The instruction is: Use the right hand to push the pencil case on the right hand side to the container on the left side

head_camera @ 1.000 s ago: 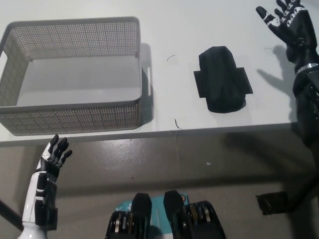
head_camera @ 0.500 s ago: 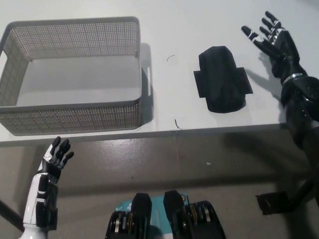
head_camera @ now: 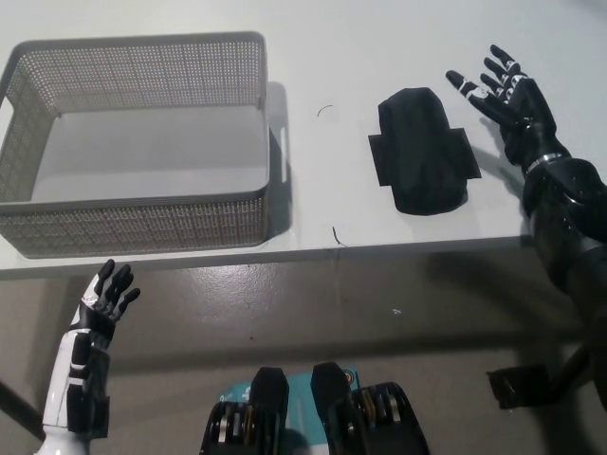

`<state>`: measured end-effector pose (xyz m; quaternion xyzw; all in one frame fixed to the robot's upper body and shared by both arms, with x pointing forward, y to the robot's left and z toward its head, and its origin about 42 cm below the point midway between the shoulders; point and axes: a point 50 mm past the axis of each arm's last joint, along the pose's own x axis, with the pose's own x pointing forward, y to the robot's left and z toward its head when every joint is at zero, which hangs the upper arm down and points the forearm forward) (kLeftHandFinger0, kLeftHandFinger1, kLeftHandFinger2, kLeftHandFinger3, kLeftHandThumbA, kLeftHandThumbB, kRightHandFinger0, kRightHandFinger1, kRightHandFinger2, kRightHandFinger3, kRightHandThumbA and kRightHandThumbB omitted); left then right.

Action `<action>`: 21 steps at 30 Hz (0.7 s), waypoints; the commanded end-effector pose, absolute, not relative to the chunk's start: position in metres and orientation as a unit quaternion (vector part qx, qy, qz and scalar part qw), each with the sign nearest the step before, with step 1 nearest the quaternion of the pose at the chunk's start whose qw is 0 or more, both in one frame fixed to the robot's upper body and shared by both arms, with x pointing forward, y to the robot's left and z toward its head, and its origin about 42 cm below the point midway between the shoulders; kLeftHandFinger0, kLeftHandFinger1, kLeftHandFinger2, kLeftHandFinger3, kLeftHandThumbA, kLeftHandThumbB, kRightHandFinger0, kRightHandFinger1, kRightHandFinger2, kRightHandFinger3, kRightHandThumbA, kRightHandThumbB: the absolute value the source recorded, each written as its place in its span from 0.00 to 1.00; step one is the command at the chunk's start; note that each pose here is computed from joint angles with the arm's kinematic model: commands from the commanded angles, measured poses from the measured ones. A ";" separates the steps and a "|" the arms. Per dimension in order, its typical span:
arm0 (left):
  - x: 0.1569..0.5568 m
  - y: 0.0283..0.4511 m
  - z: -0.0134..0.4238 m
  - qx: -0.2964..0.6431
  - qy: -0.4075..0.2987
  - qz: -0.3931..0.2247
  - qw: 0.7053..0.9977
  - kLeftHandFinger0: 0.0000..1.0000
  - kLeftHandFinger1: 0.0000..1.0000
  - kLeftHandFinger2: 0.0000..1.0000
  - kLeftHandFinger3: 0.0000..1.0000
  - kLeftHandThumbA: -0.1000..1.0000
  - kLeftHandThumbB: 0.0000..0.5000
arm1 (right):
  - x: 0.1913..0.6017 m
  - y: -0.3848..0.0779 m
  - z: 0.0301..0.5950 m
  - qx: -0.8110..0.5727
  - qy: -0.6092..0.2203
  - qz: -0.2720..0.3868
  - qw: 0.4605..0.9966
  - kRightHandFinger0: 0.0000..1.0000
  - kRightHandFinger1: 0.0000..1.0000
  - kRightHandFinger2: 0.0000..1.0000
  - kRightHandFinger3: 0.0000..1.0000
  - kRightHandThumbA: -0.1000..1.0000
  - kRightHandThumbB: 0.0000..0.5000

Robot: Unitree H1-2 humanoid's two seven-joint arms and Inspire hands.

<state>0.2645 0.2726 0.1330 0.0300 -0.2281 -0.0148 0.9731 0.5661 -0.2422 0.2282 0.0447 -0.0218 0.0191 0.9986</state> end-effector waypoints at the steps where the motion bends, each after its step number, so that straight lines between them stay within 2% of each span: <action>1: 0.265 0.274 0.148 0.029 -0.267 -0.017 0.963 1.00 1.00 1.00 1.00 1.00 0.58 | 0.575 -0.232 0.250 0.062 -0.033 0.019 0.997 1.00 1.00 1.00 1.00 1.00 0.69; 6: 0.265 0.275 0.149 0.030 -0.269 -0.015 0.962 1.00 1.00 1.00 1.00 1.00 0.58 | 0.572 -0.224 0.240 0.040 -0.015 0.026 0.999 1.00 1.00 1.00 1.00 1.00 0.66; 7: 0.266 0.275 0.150 0.030 -0.270 -0.015 0.962 1.00 1.00 1.00 1.00 1.00 0.58 | 0.572 -0.221 0.238 0.031 -0.014 0.030 0.999 1.00 1.00 1.00 1.00 1.00 0.74; 9: 0.266 0.275 0.150 0.029 -0.271 -0.014 0.962 1.00 1.00 1.00 1.00 1.00 0.58 | 0.571 -0.218 0.236 0.028 -0.011 0.033 0.999 1.00 1.00 1.00 1.00 1.00 0.81; 13: 0.266 0.276 0.150 0.027 -0.270 -0.016 0.962 1.00 1.00 1.00 1.00 1.00 0.60 | 0.570 -0.210 0.234 0.021 -0.013 0.044 0.999 1.00 1.00 1.00 1.00 1.00 0.70; 15: 0.267 0.276 0.150 0.028 -0.270 -0.017 0.962 1.00 1.00 1.00 1.00 1.00 0.58 | 0.571 -0.207 0.235 0.021 -0.013 0.045 0.999 1.00 1.00 1.00 1.00 1.00 0.69; 21: 0.266 0.275 0.151 0.029 -0.273 -0.016 0.961 1.00 1.00 1.00 1.00 1.00 0.58 | 0.572 -0.199 0.239 0.002 -0.016 0.048 0.999 1.00 1.00 1.00 1.00 1.00 0.68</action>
